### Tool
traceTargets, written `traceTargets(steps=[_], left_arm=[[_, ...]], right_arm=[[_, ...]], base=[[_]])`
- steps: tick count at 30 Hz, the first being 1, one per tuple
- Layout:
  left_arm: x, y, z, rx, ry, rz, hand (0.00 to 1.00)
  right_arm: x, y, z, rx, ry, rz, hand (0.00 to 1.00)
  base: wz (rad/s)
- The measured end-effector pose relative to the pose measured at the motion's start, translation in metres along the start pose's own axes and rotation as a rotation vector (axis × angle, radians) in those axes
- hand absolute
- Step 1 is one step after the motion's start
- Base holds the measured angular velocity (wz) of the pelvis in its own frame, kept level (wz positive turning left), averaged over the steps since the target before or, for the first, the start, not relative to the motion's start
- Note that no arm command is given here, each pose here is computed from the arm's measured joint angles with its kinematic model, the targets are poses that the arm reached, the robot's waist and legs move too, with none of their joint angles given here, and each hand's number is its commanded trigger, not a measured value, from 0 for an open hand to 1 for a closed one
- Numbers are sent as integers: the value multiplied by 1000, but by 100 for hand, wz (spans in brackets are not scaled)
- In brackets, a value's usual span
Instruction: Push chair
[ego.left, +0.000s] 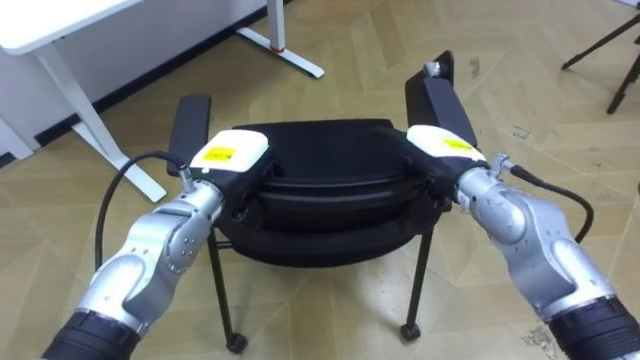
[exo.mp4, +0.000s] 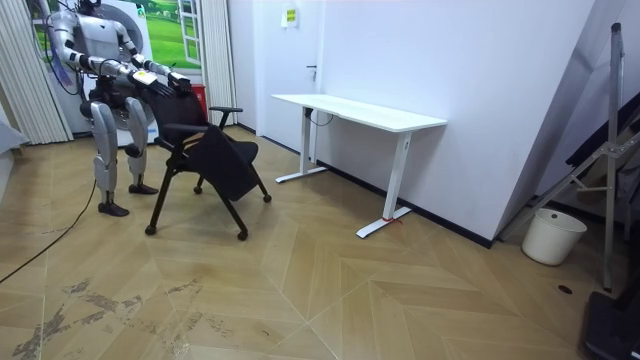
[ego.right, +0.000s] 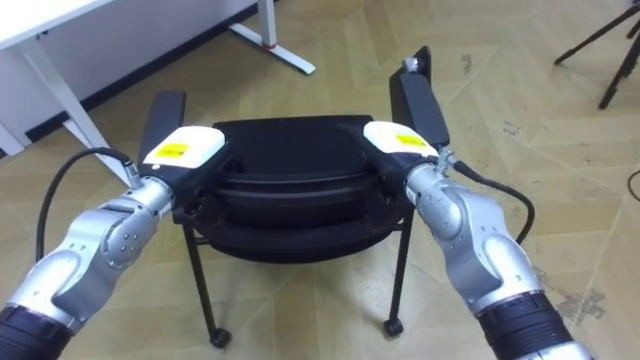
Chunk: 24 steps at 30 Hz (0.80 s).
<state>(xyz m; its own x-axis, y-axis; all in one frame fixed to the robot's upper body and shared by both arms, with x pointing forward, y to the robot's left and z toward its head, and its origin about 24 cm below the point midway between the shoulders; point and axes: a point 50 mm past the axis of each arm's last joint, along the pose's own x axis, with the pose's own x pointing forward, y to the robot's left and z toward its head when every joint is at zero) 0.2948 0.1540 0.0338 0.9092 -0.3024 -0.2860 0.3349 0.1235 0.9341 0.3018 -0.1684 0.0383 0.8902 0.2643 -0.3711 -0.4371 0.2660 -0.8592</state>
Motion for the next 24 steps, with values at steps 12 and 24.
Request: traceTargets(steps=[12, 24], left_arm=[[0, -5, 4, -9, -3, -29, 100], [1, -7, 6, -17, -3, -51, 100]], right_arm=[[-1, 10, -12, -34, 38, -63, 20], [-3, 12, -16, -33, 50, -81, 100]], base=[[3], [1]])
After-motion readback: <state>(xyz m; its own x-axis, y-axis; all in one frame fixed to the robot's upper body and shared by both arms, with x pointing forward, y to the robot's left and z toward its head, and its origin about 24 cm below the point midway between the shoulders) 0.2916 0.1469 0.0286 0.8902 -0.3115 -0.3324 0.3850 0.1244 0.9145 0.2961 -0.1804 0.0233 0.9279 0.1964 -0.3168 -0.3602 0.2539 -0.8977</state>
